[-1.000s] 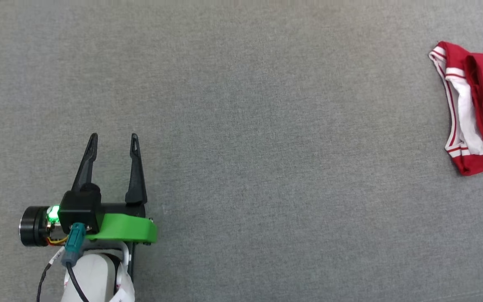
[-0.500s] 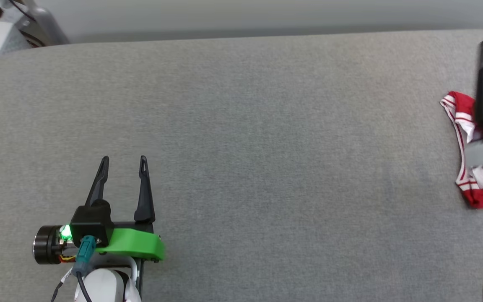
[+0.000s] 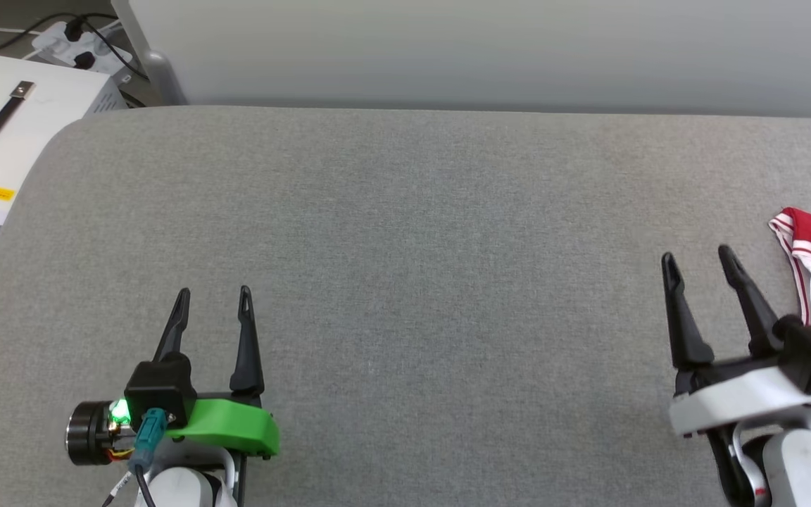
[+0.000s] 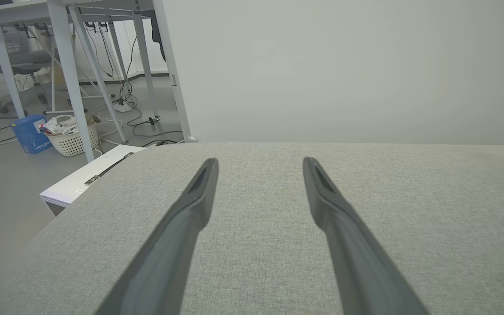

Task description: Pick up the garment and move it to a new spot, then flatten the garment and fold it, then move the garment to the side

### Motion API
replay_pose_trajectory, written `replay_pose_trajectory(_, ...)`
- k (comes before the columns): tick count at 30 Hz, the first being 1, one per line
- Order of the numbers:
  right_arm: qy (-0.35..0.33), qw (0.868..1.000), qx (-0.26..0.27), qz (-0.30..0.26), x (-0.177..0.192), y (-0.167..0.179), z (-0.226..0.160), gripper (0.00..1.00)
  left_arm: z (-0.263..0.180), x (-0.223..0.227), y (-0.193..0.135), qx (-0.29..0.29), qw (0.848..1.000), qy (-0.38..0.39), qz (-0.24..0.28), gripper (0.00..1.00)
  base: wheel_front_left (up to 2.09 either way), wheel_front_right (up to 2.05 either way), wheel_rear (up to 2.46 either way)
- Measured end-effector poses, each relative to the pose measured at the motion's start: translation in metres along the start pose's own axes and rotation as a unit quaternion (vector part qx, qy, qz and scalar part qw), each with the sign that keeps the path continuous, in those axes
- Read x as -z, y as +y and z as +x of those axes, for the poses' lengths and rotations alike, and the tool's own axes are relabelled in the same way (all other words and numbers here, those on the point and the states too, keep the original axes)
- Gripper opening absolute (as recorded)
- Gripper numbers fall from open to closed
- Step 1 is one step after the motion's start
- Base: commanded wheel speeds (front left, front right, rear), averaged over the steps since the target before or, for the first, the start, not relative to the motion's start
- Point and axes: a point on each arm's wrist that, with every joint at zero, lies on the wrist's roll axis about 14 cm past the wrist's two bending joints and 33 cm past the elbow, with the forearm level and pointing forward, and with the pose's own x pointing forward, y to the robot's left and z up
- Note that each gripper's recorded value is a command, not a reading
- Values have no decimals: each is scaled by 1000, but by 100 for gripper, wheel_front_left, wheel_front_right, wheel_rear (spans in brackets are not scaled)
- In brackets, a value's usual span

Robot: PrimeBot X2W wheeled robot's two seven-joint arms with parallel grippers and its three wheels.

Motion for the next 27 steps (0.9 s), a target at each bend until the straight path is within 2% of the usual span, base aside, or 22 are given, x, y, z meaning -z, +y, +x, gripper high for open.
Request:
replay_pose_trajectory(12, 6, 999, 34, 3, -1, -5, -38, 100, -17, 4, 0, 2, 1000, 10, -11, 100, 0, 0, 0)
replay_pose_trajectory(20, 13, 999, 41, 5, 3, -7, -44, 100, -18, 7, -3, 9, 1000, 15, -14, 100, 0, 0, 0)
replay_pose_trajectory(21, 14, 999, 41, 6, 4, -7, -44, 0, -18, 7, -3, 9, 1000, 15, -14, 0, 0, 0, 0)
replay_pose_trajectory(27, 17, 999, 42, 6, 4, -7, -45, 0, -17, 7, -4, 10, 1000, 17, -14, 0, 0, 0, 0)
